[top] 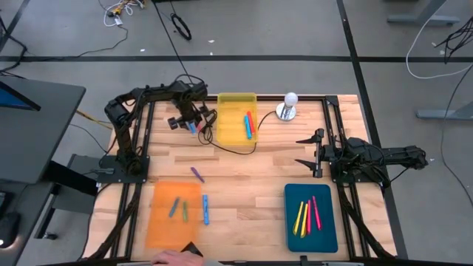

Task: Pick & Place Markers
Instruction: Put the top blue highlighter into the yellow bin

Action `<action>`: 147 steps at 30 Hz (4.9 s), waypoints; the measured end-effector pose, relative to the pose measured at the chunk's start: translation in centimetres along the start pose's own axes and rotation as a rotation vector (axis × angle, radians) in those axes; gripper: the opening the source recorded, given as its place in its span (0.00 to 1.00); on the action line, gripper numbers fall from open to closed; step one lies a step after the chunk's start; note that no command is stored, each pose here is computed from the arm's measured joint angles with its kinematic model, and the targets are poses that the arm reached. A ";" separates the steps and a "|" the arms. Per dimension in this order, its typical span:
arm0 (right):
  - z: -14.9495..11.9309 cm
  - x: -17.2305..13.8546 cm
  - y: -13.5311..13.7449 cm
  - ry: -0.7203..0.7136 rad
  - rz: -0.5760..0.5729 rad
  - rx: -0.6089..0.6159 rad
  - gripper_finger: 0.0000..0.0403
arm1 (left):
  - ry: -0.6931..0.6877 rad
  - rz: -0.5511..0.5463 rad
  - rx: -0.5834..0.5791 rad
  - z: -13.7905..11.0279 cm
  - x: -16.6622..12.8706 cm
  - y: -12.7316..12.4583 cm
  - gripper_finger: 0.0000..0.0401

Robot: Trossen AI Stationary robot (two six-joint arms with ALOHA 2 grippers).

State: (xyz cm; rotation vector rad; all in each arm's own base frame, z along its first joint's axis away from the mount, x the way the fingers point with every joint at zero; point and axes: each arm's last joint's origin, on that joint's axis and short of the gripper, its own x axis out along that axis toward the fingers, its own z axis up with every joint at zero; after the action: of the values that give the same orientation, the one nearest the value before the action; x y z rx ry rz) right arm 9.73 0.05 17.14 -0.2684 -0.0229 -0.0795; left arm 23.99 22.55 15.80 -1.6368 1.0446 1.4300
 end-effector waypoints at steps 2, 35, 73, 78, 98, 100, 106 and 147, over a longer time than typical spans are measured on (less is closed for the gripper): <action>0.0 0.0 0.0 0.000 0.000 0.000 0.80 | -0.010 0.004 -0.017 0.2 0.0 0.1 0.45; 0.0 0.0 0.0 0.000 0.000 0.000 0.80 | 0.043 0.013 0.076 0.9 2.5 -0.7 0.16; 0.0 0.0 0.0 0.000 0.000 0.000 0.80 | -0.035 -0.231 0.234 -3.0 -8.3 3.1 0.16; 0.0 0.0 0.0 0.000 0.000 0.000 0.80 | -0.031 -0.236 0.269 -3.2 -8.3 2.7 0.16; 0.0 0.0 0.0 0.000 0.000 0.000 0.80 | -0.020 -0.243 0.355 -4.4 -9.7 -5.4 0.16; 0.0 0.0 0.0 0.000 0.000 0.000 0.80 | -0.019 -0.244 0.360 -4.5 -9.9 -6.5 0.16; 0.0 0.0 0.0 0.000 0.000 0.000 0.80 | -0.006 -0.279 0.370 -5.0 -10.5 -9.8 0.16; 0.0 0.0 0.0 0.000 0.000 0.000 0.80 | 0.098 -0.266 0.419 -7.7 -0.6 -17.8 0.16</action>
State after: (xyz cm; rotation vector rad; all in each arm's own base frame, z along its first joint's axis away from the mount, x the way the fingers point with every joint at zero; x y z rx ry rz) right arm 9.73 0.06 17.15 -0.2683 -0.0232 -0.0798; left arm 43.29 23.07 17.51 -1.4797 1.0514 0.8951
